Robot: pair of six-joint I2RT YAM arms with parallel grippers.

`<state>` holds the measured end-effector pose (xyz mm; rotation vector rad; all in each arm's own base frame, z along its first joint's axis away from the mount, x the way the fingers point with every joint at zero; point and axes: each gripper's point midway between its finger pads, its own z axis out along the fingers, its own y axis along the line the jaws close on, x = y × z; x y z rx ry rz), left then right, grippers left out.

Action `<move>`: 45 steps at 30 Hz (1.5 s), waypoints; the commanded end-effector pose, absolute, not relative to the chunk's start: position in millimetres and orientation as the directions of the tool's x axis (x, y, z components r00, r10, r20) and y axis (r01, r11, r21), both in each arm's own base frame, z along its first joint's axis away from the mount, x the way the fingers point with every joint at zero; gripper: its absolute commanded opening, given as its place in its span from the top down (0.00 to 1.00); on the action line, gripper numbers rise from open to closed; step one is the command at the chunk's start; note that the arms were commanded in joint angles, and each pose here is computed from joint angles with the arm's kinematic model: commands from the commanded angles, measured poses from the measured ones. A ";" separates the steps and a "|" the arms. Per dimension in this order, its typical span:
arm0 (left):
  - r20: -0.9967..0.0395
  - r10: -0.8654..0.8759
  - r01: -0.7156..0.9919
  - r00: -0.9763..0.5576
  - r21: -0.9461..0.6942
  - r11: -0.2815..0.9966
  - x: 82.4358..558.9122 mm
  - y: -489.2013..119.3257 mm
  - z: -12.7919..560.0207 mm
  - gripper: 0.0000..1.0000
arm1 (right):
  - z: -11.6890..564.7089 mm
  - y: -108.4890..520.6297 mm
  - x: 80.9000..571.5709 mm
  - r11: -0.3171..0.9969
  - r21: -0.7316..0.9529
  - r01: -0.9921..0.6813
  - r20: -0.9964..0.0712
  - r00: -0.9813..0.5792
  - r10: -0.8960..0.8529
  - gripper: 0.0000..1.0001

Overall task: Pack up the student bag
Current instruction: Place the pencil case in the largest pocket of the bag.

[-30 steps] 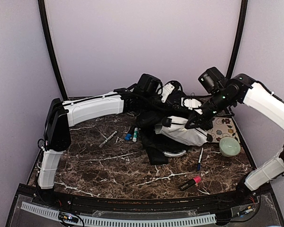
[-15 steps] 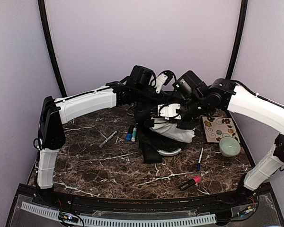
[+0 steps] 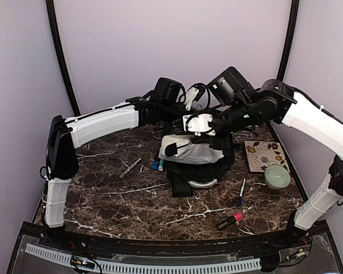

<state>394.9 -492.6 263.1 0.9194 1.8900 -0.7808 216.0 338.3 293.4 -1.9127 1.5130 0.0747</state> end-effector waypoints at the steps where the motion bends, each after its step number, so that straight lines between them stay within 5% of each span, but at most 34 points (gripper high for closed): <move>1: -0.976 0.069 0.863 -0.207 -0.149 0.483 383.8 -477.5 384.9 1.00 | 317.4 352.6 210.0 -0.076 -0.487 -0.870 -0.509 0.354 -0.784 1.00; 28: -0.970 0.072 0.885 -0.234 -0.182 0.427 371.8 -478.9 382.0 1.00 | 236.9 327.3 319.7 -0.078 -0.857 -0.509 -0.050 0.233 -0.971 1.00; 38: -0.966 0.077 0.896 -0.246 -0.197 0.397 365.3 -480.8 380.1 1.00 | 218.3 326.9 356.0 -0.051 -0.918 -0.393 0.001 0.126 -0.992 1.00; 45: -0.965 0.075 0.904 -0.252 -0.207 0.375 361.0 -481.4 381.1 1.00 | 155.8 327.6 353.0 -0.077 -0.866 -0.494 0.007 0.144 -0.990 1.00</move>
